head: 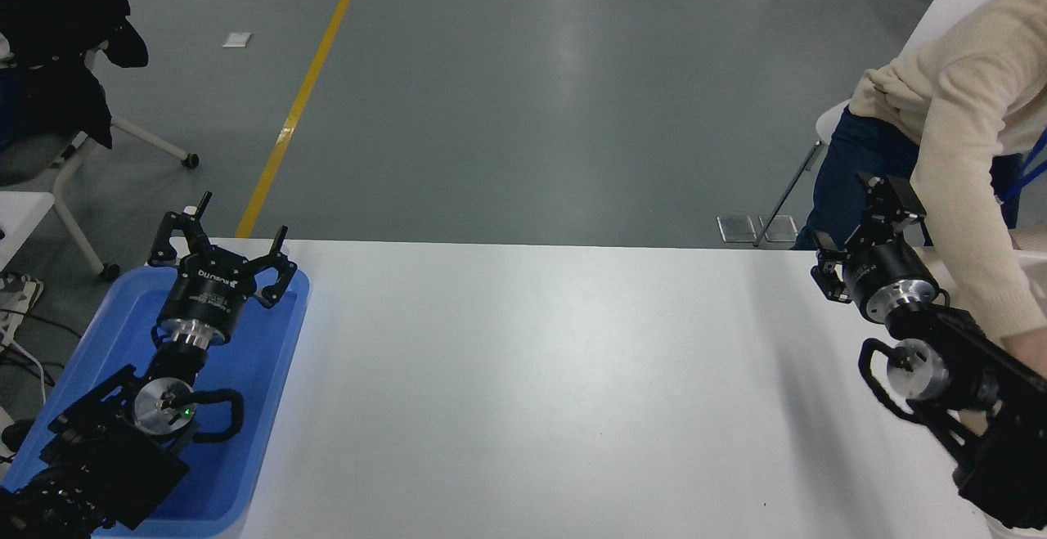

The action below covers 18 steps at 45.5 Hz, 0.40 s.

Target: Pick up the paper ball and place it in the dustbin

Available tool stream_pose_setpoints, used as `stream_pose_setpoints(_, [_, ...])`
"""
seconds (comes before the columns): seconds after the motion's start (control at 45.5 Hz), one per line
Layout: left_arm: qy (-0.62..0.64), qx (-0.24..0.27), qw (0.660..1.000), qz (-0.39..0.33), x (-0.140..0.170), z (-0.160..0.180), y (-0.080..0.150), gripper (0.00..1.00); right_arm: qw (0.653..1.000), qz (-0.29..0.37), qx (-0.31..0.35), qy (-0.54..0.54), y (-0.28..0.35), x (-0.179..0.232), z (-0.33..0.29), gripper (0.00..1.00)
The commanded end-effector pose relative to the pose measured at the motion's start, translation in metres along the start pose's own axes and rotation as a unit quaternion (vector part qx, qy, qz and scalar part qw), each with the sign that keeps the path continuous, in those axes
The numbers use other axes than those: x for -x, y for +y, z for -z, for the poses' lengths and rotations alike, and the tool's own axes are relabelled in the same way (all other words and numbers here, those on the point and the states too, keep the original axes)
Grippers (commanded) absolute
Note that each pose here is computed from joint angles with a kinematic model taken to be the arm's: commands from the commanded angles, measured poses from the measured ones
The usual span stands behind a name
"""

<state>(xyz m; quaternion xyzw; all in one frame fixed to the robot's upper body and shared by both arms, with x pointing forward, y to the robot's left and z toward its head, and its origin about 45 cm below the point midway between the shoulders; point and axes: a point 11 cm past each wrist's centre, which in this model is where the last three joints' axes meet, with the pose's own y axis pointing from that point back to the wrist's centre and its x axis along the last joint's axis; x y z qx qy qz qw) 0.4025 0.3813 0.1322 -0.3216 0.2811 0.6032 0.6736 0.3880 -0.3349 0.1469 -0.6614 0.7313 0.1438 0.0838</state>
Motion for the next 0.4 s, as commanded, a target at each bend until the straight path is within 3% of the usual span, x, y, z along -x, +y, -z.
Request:
stream_pose_setpoints(0.0, [0.000, 0.000, 1.000, 0.000, 0.0000, 0.0000, 0.0000, 1.00, 0.999, 0.003, -0.026, -0.038, 0.0068, 0.0217, -0.0147, 1.00])
stream_pose_setpoints(0.374, [0.000, 0.000, 1.000, 0.000, 0.0000, 0.0000, 0.0000, 1.00, 0.999, 0.003, -0.018, -0.041, 0.0133, 0.0188, -0.0216, 1.00])
